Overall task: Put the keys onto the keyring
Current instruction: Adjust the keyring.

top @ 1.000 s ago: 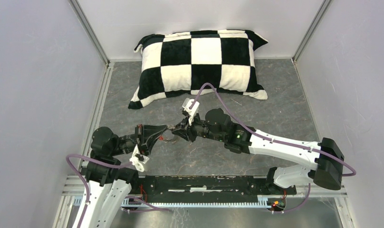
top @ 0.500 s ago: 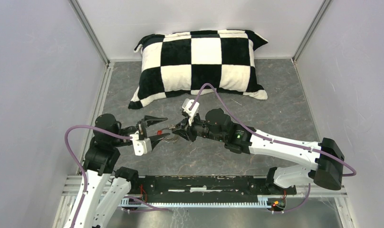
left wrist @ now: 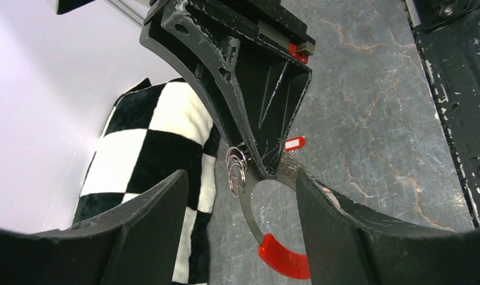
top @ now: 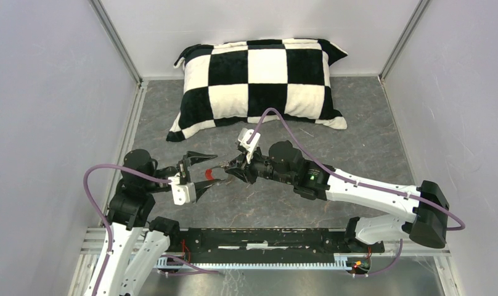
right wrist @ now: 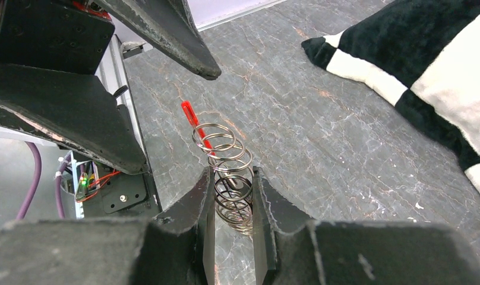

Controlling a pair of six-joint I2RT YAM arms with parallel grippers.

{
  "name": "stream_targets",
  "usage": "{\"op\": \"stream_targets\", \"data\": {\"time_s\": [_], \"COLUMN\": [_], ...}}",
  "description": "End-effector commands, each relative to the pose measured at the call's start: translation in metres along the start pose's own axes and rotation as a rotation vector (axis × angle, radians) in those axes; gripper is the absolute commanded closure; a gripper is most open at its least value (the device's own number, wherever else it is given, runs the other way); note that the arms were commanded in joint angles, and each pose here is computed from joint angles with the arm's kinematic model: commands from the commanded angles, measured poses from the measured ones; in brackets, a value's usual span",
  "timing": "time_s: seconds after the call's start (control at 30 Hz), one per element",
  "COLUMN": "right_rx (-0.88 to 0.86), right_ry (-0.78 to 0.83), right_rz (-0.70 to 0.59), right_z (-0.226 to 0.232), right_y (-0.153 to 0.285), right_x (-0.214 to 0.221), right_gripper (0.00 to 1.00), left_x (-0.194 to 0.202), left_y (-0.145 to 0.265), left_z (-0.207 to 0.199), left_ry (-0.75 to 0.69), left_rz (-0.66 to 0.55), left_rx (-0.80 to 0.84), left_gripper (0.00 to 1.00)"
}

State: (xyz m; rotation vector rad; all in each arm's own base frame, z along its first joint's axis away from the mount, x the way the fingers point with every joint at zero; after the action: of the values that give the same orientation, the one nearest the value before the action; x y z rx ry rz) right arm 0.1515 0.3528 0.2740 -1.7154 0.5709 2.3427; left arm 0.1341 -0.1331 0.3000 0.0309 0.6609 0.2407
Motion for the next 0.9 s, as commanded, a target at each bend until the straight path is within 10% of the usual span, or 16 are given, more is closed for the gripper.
{"op": "stream_targets", "data": {"time_s": [0.0,0.5,0.87], "right_rx": [-0.026,-0.031,-0.035], "right_ry": [0.029,0.034,0.026], "right_rz": [-0.102,-0.097,-0.093], "right_z": [0.009,0.008,0.009], "right_y": [0.006,0.007,0.004], "right_x": [-0.031,-0.026,-0.029], "right_gripper": [1.00,1.00,1.00], "left_x": [-0.003,0.003,-0.007], "left_y": [0.001,-0.001,-0.004], "left_z": [0.001,-0.007,0.007], "left_ry": [-0.008,-0.042,-0.032], "left_rz": [-0.001,-0.007,-0.061], "left_rx": [0.023,0.087,0.015], "left_gripper": [0.23,0.21,0.48]}}
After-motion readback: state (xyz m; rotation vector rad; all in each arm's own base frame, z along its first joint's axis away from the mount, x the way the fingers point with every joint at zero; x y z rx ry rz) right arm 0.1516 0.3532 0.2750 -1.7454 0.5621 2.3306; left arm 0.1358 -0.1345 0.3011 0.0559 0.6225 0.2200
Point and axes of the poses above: each gripper's point midway between its finger pads, its own y axis back along the fingers, its own z axis along the line the jaws close on, x = y × z, the point moved 5 cm from there along y, back along the fingers, and after that the axes turned 11 degrees about -y, right-handed, at the moved point
